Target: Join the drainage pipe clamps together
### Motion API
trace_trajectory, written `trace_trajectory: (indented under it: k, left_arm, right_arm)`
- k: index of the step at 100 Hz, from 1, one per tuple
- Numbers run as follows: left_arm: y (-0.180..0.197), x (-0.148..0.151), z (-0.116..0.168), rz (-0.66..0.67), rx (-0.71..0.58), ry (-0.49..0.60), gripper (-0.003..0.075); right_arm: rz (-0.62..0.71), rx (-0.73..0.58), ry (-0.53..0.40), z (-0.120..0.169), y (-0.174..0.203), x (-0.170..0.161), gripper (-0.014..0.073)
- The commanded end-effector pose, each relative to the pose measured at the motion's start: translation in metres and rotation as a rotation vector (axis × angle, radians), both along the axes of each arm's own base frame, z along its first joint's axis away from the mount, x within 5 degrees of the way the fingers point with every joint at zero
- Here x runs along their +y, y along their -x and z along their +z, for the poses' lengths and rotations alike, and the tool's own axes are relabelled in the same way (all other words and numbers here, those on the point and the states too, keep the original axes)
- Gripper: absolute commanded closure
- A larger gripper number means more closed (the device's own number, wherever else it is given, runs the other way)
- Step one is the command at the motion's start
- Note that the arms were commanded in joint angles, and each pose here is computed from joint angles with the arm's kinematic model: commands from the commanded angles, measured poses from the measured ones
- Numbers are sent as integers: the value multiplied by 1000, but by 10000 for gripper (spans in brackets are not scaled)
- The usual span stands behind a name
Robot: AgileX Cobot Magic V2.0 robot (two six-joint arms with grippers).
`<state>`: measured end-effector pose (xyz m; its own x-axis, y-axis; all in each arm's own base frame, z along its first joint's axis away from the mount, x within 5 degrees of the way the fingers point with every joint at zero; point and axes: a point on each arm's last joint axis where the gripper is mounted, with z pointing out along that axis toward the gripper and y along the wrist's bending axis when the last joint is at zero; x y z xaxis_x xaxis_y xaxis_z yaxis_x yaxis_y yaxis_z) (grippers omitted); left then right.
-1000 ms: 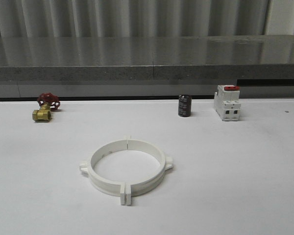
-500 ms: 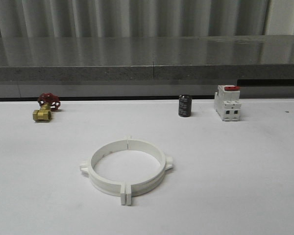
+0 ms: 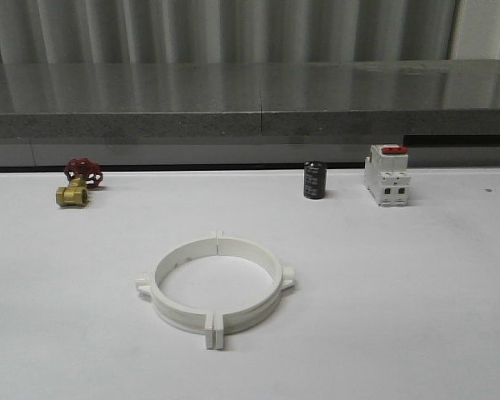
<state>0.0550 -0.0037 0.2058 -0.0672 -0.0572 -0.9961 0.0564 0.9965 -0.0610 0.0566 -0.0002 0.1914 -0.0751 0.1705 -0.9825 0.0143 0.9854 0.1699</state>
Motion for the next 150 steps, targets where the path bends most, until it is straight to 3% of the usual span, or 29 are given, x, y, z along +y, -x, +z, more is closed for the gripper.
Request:
trace_trajectory:
  k: [1,53,150]
  left_arm:
    - [4,2,14,23,-142,16,740]
    - [1,2,0,30,-158,28,740]
    - [1,2,0,30,-158,37,740]
  right_arm:
    - [-6,-116,14,13,2,0,663]
    - [-6,-115,14,13,2,0,663]
    - [-6,-115,14,13,2,0,663]
